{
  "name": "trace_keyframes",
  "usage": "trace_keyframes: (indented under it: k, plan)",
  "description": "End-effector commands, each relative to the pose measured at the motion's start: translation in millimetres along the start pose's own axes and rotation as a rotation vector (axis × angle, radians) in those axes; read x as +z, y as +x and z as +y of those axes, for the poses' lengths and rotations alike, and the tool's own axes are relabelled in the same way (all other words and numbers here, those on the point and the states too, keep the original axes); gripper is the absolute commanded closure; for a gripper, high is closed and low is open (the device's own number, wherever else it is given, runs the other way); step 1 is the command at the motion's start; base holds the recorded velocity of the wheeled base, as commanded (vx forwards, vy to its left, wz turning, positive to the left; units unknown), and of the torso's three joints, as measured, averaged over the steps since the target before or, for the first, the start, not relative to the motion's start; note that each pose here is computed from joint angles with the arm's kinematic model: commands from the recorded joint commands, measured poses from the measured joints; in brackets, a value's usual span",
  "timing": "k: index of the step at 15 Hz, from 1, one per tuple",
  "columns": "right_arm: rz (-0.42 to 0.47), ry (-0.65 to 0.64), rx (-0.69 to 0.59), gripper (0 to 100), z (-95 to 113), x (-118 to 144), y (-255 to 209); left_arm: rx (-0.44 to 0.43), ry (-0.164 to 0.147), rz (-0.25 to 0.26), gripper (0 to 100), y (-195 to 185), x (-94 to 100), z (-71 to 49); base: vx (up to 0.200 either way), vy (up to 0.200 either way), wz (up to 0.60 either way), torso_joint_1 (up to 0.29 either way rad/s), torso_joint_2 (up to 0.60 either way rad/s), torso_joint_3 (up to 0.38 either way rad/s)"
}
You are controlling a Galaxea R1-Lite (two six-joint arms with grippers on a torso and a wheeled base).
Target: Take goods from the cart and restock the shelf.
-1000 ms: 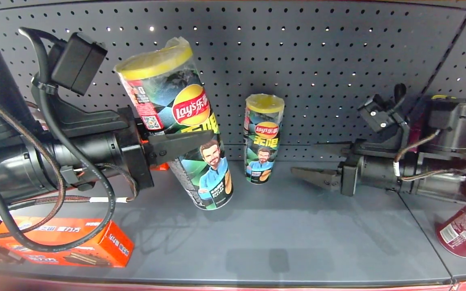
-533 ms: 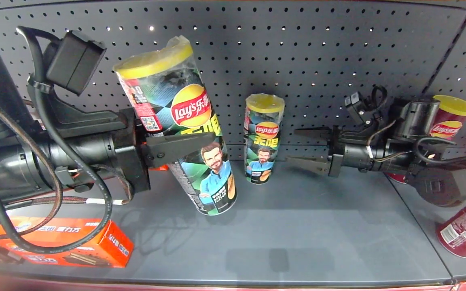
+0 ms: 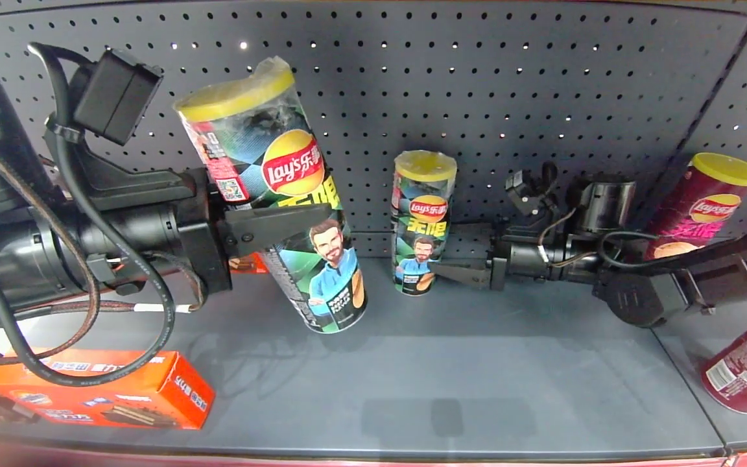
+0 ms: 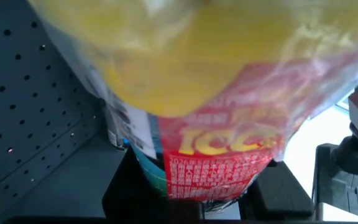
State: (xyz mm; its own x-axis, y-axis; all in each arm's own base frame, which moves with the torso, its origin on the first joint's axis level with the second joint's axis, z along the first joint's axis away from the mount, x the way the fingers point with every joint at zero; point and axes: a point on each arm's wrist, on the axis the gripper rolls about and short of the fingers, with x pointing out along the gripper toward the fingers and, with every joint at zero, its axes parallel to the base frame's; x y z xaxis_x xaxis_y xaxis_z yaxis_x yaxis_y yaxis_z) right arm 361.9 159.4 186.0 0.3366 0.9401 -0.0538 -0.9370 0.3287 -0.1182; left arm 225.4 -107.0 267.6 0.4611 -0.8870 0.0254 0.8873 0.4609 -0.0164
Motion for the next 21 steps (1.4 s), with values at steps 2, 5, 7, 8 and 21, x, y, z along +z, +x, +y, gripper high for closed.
trace_keyframes:
  k: [2,5,7,8,21]
  plan:
    - [0.015,0.02,0.037,0,6,-10,15,0.004,-0.001,0.001,100,1,-1.5,1.9,0.0,0.0,0.0,0.0,0.0,0.0]
    - [0.028,0.032,0.044,0,16,-12,18,0.003,0.01,-0.016,100,3,-1.4,3.3,0.0,0.0,0.0,0.0,0.0,0.0]
    - [0.049,0.051,0.059,0,33,-13,10,0.003,0.007,-0.012,100,3,-2.9,3.8,0.0,0.0,0.0,0.0,0.0,0.0]
    - [0.051,0.052,0.054,0,36,-11,8,0.005,0.006,-0.011,100,3,-3.3,3.8,0.0,0.0,0.0,0.0,0.0,0.0]
    - [0.014,0.076,-0.091,0,20,-4,51,0.006,0.0,-0.004,100,5,-5.7,5.1,0.0,0.0,0.0,0.0,0.0,0.0]
